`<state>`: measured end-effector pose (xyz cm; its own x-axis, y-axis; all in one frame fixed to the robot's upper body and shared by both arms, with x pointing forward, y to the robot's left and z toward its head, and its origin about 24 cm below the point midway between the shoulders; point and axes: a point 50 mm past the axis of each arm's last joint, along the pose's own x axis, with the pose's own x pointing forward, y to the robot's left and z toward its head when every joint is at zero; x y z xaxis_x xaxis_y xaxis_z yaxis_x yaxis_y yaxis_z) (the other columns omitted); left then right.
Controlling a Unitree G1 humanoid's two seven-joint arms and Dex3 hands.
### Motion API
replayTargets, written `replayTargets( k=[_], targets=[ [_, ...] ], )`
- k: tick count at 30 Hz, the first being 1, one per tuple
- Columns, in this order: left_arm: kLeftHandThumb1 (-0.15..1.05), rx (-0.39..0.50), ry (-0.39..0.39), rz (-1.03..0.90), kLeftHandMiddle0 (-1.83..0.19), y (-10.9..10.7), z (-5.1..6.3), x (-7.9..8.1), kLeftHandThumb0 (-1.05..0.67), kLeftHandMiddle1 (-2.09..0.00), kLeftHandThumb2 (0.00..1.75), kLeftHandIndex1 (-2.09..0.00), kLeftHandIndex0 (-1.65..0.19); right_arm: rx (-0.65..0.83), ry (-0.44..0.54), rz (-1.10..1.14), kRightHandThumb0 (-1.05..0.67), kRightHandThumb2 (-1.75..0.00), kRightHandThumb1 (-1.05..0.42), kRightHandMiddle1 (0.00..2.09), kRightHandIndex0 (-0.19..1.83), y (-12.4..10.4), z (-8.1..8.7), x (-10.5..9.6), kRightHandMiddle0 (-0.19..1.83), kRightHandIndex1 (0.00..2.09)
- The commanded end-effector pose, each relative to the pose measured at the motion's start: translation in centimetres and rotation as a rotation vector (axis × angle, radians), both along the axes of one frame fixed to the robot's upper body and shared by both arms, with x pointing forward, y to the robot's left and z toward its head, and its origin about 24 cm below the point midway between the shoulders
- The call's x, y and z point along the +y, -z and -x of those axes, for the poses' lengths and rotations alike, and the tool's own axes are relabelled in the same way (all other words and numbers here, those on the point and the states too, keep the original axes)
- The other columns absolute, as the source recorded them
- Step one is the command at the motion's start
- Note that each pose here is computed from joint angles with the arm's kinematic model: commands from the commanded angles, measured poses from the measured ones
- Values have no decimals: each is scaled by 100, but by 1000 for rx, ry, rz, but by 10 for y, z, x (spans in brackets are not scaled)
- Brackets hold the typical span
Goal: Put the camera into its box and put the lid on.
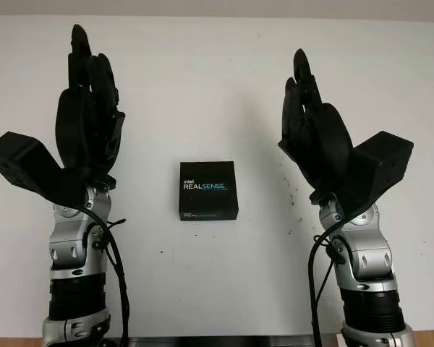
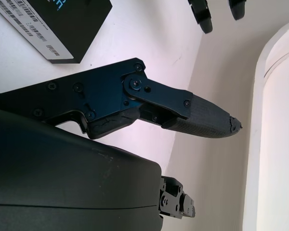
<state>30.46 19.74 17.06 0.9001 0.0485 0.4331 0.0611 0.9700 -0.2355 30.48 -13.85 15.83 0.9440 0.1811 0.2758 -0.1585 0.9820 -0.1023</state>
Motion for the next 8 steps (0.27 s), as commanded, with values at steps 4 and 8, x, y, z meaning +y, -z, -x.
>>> replayTargets(
  k=[4,8],
  targets=[
    [105,45,14,4,19,11,15,2,-77,0,69,0,19,24,9,22,-83,-74,-105,0,-19,13,-1,-4,-19,0],
    [105,75,55,4,19,17,21,-2,-77,0,68,0,19,54,15,34,-85,-72,-105,0,-19,20,-1,-6,-19,0]
  ],
)
